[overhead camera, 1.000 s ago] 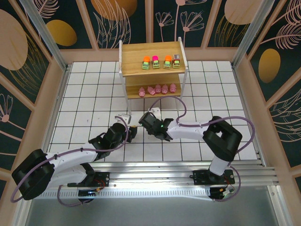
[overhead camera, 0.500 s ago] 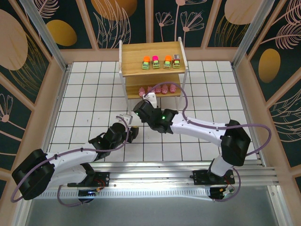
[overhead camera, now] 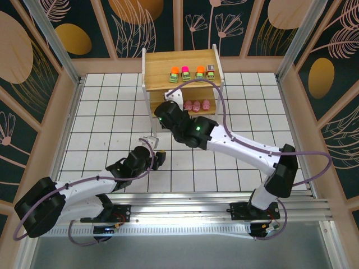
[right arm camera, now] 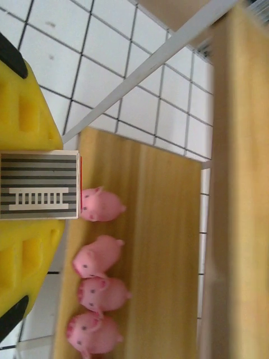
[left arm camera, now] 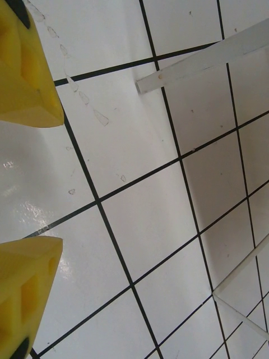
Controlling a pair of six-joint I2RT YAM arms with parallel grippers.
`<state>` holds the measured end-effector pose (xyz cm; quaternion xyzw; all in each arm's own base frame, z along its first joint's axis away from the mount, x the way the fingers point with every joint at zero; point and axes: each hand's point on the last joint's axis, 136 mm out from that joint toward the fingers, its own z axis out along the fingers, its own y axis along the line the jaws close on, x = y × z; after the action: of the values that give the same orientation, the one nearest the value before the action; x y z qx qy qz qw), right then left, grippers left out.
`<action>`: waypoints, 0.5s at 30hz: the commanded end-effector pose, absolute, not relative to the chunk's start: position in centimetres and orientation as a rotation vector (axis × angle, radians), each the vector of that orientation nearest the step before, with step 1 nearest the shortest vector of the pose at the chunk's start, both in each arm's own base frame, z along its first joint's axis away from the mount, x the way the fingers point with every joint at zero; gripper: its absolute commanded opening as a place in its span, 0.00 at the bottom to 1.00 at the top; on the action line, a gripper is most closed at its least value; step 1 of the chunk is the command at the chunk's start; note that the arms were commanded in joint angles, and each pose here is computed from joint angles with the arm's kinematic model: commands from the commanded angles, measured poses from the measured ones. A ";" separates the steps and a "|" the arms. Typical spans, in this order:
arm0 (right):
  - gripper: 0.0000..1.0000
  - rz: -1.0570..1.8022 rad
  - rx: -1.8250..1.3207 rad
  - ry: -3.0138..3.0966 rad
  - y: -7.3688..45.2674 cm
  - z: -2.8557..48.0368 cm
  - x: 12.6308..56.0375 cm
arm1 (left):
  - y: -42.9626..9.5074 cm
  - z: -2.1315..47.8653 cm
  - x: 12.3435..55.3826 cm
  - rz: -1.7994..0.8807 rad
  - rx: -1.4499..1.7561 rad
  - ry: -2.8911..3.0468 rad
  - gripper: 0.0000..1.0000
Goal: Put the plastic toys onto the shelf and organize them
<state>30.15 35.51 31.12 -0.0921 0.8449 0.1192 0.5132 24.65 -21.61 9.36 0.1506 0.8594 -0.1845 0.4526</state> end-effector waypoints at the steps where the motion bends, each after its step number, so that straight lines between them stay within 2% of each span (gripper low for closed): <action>1: 0.14 0.214 -0.233 1.978 35.8 33.5 30.9 | -21.7 9.3 24.8 -0.455 0.390 2.107 0.54; 15: 0.15 0.217 -0.216 1.861 38.5 40.9 34.4 | -21.7 9.3 24.8 -0.449 0.392 2.109 0.54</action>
<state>33.60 39.23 39.50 -0.0943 0.8042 0.1175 0.5749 24.65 -21.59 9.17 0.1541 0.8602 -0.1811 0.4512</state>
